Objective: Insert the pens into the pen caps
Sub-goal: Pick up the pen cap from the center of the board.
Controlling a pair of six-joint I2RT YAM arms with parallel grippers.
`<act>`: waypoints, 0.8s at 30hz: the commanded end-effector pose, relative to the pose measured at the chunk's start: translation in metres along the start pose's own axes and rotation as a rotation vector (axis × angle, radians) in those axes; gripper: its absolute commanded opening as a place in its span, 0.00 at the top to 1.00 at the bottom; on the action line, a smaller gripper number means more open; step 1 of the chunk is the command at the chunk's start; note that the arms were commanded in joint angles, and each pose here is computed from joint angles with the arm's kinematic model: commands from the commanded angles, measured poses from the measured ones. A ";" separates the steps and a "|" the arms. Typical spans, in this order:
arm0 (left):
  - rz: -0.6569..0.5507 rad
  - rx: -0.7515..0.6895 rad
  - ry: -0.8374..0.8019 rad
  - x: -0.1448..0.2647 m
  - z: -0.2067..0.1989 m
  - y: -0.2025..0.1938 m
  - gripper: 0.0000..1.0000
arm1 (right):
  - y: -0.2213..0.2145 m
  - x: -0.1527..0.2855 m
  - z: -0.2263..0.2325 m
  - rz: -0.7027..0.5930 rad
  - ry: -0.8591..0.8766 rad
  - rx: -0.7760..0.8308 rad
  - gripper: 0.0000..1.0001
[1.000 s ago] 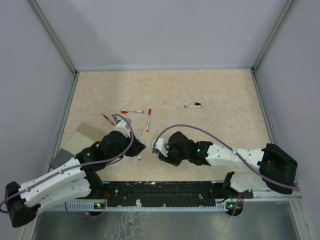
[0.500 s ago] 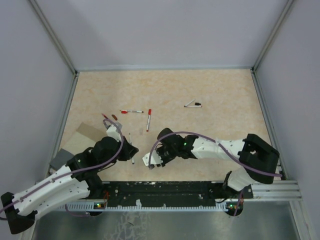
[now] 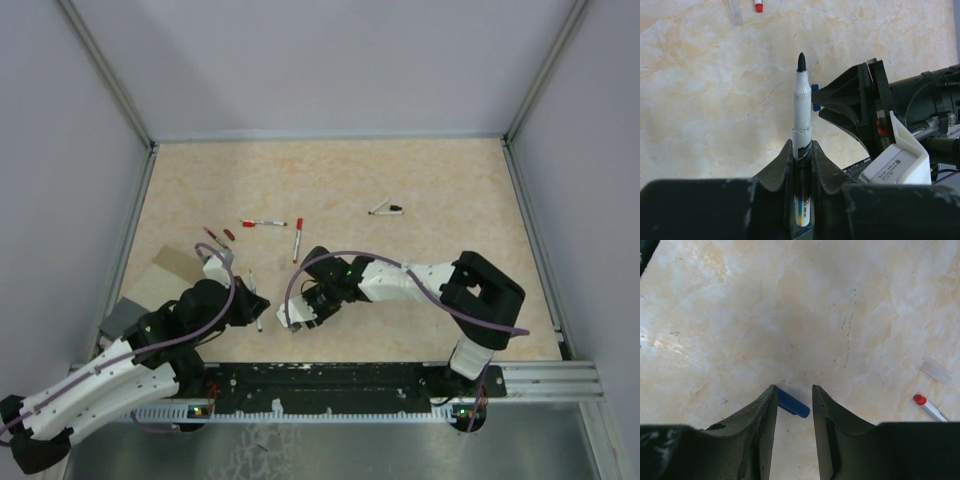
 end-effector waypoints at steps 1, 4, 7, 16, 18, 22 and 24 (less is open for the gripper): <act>-0.001 0.013 0.021 -0.001 0.004 -0.003 0.98 | 0.004 0.001 -0.015 -0.025 0.024 0.007 0.61; -0.004 0.011 0.025 -0.001 0.004 -0.002 0.97 | 0.002 0.002 -0.015 -0.011 0.041 -0.004 0.53; -0.006 0.010 0.028 -0.001 0.004 -0.001 0.97 | 0.000 0.003 -0.016 -0.006 0.034 -0.007 0.53; -0.007 0.005 0.037 0.000 0.004 0.001 0.96 | -0.009 -0.003 -0.019 0.042 0.059 -0.015 0.53; -0.009 0.004 0.040 0.000 0.004 0.001 0.96 | -0.010 -0.005 -0.019 0.048 0.065 -0.014 0.53; -0.013 0.002 0.045 0.001 0.004 0.002 0.95 | -0.013 -0.007 -0.020 0.069 0.074 -0.015 0.54; -0.013 0.001 0.046 0.000 0.005 0.002 0.95 | -0.015 -0.007 -0.022 0.094 0.079 -0.017 0.55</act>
Point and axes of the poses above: each gripper's point midway between its finger pads, its own x axis back along the fingers, its own z axis along the line the jaws close on, y = z × x, the point moved 7 cm from there along x, back along the fingers, and after that the axes turned 10 degrees about -x, right-handed, at the moved point
